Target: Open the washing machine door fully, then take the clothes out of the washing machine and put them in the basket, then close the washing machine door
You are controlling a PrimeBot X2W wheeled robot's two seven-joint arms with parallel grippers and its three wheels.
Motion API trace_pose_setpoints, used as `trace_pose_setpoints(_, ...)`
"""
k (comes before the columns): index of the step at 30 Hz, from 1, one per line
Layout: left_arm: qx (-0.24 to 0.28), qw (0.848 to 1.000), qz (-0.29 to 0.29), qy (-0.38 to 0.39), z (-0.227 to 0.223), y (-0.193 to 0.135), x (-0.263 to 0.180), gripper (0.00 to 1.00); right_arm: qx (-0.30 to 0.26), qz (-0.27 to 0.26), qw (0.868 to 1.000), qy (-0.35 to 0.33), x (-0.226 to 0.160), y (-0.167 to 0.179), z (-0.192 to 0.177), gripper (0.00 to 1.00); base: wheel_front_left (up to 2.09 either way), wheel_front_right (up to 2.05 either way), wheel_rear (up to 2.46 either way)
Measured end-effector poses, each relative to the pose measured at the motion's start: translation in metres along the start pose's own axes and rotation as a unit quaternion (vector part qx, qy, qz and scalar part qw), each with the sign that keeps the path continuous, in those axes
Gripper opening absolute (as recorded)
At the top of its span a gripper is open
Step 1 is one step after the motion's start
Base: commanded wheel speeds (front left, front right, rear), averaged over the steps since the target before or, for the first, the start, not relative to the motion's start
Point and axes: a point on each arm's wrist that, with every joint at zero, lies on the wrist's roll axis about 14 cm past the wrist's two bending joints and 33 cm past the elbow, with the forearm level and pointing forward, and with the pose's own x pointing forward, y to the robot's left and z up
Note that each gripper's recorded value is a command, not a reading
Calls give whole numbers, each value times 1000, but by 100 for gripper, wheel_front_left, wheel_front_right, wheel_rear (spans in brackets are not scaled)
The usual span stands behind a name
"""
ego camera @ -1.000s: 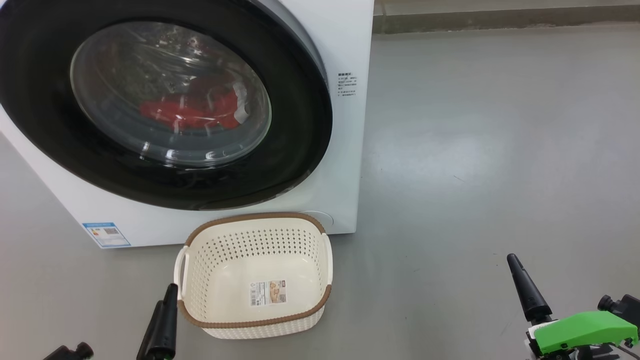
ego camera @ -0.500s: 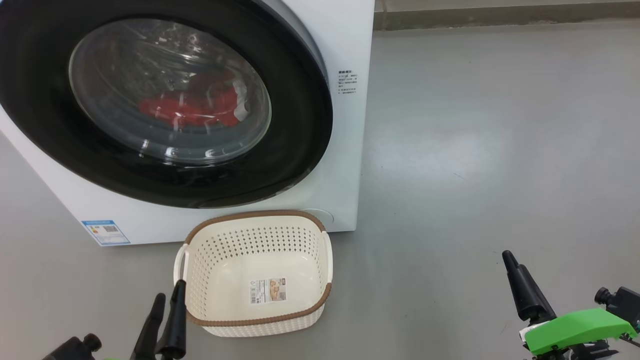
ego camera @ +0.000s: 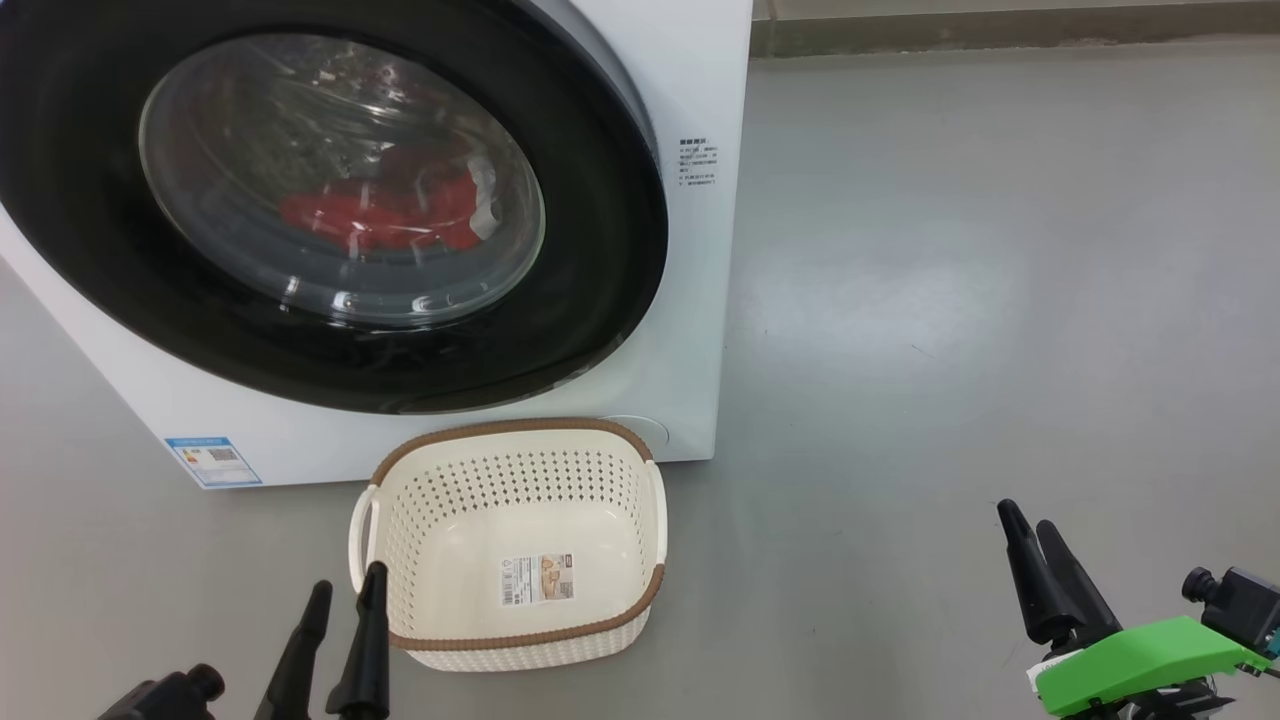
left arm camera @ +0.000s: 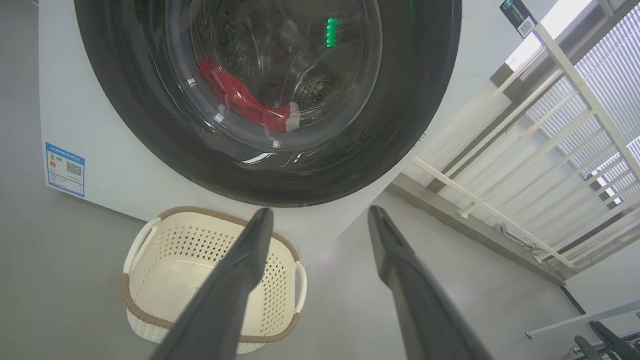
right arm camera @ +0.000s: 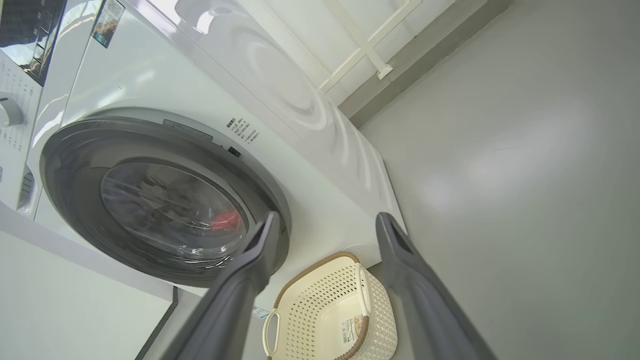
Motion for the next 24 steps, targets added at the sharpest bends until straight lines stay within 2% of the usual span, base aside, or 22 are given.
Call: trace_pose_setpoints(24,150,988,-26,-26,9,-11,-4,100,-122,33,992,-10,0,12,4,100,0,0,0)
